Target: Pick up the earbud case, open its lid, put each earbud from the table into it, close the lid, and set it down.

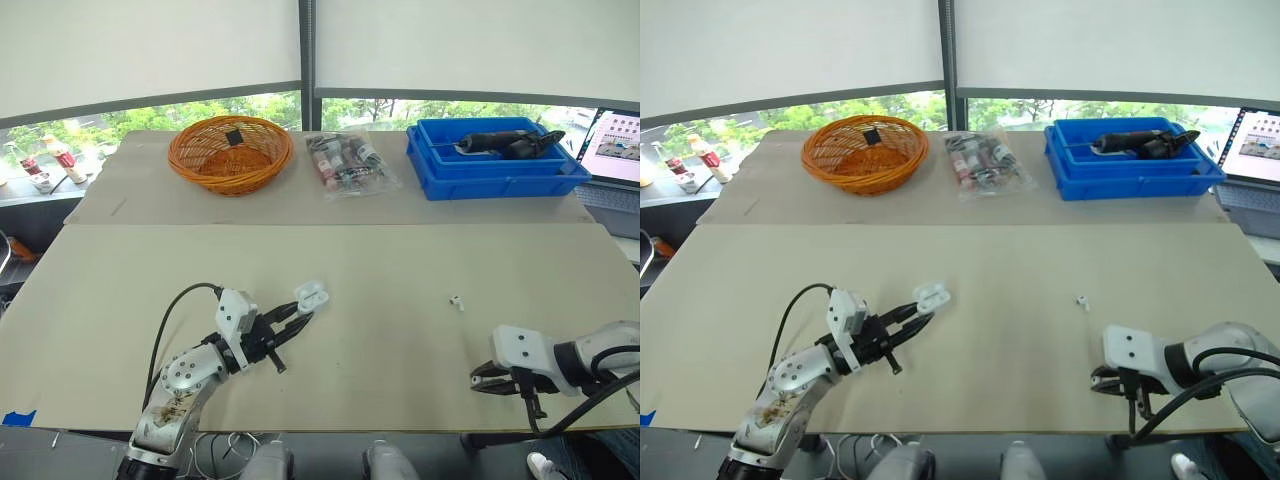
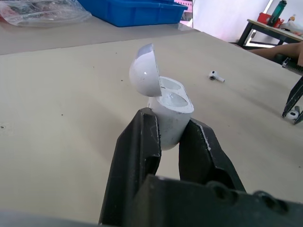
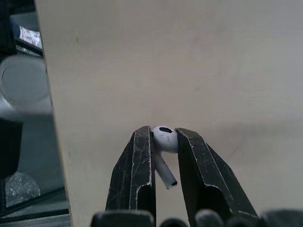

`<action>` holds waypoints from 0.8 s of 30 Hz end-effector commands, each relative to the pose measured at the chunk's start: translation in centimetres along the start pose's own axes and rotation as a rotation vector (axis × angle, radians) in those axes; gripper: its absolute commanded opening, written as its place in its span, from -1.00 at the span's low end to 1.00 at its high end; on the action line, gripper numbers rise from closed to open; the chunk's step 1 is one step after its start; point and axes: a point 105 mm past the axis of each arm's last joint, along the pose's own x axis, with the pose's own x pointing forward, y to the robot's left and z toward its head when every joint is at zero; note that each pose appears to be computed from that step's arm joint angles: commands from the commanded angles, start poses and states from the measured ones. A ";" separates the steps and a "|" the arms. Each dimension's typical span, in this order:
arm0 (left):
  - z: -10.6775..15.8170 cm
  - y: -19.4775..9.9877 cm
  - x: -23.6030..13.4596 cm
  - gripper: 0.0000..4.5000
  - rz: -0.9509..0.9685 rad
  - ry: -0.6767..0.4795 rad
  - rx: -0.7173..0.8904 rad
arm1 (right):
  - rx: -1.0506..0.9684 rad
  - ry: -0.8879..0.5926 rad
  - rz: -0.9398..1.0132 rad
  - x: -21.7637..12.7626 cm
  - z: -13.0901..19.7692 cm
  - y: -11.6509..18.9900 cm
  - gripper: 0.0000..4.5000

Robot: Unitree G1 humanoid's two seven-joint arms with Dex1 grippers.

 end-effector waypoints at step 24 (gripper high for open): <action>1.1 -0.7 -0.1 -0.77 -0.014 -0.022 0.011 | -0.109 0.019 0.009 -2.8 1.7 -0.7 0.06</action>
